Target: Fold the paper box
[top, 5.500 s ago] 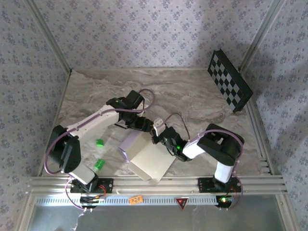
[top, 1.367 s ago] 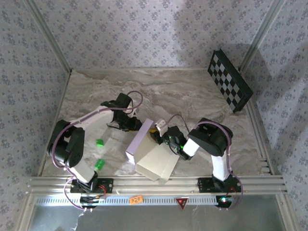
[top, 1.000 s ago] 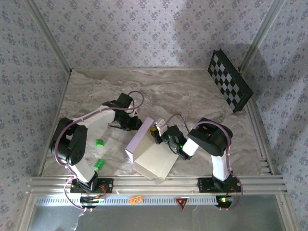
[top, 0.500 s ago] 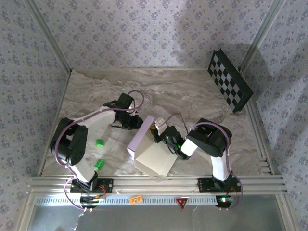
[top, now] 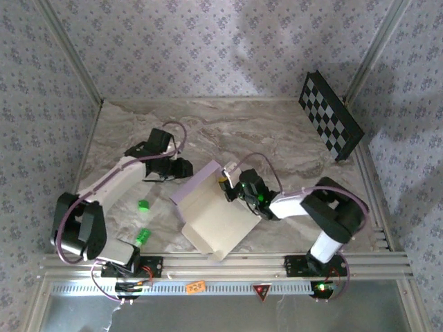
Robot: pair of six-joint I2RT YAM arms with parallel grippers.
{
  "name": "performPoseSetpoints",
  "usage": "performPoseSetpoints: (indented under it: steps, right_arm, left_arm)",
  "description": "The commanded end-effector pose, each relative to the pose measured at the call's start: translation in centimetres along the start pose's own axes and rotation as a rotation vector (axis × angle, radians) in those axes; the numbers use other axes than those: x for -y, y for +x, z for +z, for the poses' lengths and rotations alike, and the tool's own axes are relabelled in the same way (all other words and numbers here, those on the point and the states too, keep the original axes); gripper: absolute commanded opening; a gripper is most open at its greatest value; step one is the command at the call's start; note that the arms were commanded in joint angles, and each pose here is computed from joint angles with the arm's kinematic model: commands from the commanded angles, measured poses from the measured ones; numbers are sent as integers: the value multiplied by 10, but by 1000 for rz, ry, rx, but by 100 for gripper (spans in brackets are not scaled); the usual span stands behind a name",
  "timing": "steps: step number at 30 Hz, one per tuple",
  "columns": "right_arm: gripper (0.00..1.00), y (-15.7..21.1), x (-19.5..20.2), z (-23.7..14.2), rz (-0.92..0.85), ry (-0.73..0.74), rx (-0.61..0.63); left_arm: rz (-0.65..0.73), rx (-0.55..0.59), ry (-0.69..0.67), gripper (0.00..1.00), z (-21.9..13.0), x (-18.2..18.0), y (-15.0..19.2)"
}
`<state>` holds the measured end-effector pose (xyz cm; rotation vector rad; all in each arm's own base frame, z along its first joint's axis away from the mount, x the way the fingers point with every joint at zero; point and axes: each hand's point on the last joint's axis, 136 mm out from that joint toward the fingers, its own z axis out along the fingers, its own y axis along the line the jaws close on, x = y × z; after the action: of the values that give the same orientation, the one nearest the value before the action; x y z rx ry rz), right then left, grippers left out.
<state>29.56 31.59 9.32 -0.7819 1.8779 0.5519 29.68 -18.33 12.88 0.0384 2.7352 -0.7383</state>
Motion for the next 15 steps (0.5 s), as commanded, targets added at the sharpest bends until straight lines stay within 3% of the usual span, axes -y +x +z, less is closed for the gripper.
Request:
performPoseSetpoints:
  steps: [1,8,15]
  right_arm:
    - [0,13,-4,-16,-53,-86,-210]
    - [0,11,9,-52,-142,-193,-509]
    - [0,25,26,-88,-274,-312,-920]
  left_arm:
    - [19,6,6,37,-23,-1,-3]
    - [9,2,12,37,-32,-7,5]
    - [4,-19,-1,37,-26,-16,17]
